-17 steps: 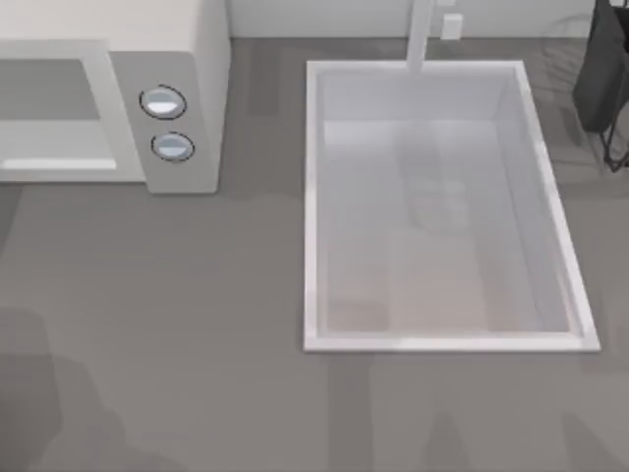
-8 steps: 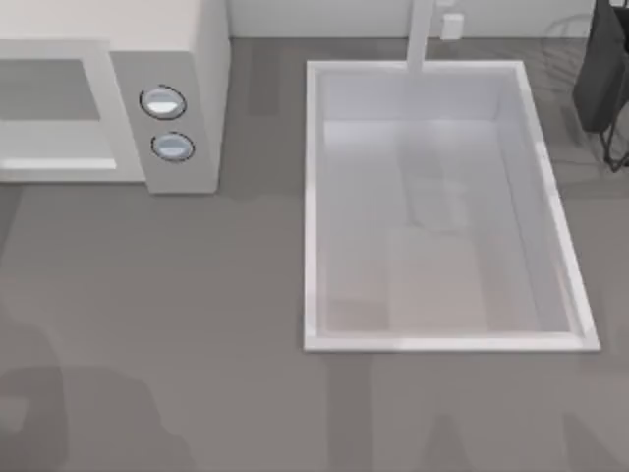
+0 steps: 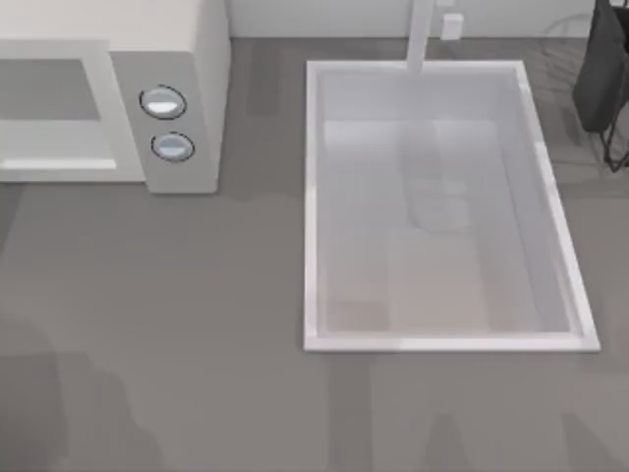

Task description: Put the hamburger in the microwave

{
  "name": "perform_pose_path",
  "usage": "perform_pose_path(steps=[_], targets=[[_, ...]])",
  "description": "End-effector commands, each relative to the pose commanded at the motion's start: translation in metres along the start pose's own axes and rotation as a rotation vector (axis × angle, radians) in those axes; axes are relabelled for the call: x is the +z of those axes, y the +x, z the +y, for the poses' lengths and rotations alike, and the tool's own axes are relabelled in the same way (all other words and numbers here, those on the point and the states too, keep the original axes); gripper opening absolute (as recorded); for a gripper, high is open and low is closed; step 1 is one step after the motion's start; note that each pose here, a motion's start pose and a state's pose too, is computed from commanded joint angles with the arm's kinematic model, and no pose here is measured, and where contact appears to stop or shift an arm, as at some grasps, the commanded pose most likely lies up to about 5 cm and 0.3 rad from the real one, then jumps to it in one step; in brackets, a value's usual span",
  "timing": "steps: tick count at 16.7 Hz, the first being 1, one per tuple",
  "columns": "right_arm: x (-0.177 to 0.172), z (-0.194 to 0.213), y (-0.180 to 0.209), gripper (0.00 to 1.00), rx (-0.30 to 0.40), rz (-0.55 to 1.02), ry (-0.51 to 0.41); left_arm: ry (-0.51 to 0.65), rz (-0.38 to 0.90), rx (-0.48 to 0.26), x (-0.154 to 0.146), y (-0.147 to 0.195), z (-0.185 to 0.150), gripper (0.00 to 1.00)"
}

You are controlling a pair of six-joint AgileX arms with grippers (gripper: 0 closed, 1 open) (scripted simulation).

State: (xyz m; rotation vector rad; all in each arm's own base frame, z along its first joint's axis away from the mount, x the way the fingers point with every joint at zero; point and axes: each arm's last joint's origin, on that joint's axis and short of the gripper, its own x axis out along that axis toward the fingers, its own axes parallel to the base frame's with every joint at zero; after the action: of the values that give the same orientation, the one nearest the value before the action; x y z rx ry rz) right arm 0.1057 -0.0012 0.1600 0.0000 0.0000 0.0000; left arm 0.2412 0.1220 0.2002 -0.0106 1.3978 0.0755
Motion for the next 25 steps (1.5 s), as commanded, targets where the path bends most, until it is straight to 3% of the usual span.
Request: perform_pose_path(steps=[9,16,20,25], targets=[[0.0,0.0,0.0,1.0,0.0,0.0,0.0,-0.095,-0.518,0.065,0.071,0.081,0.014,0.0],[0.0,0.0,0.0,1.0,0.0,0.0,0.0,-0.03,-0.913,-0.013,0.097,0.123,-0.029,0.0],[0.0,0.0,0.0,1.0,0.0,0.0,0.0,0.024,-1.025,-0.069,0.1,0.133,-0.054,0.0],[0.0,0.0,0.0,1.0,0.0,0.0,0.0,0.039,-1.049,-0.083,0.101,0.135,-0.061,0.0]])
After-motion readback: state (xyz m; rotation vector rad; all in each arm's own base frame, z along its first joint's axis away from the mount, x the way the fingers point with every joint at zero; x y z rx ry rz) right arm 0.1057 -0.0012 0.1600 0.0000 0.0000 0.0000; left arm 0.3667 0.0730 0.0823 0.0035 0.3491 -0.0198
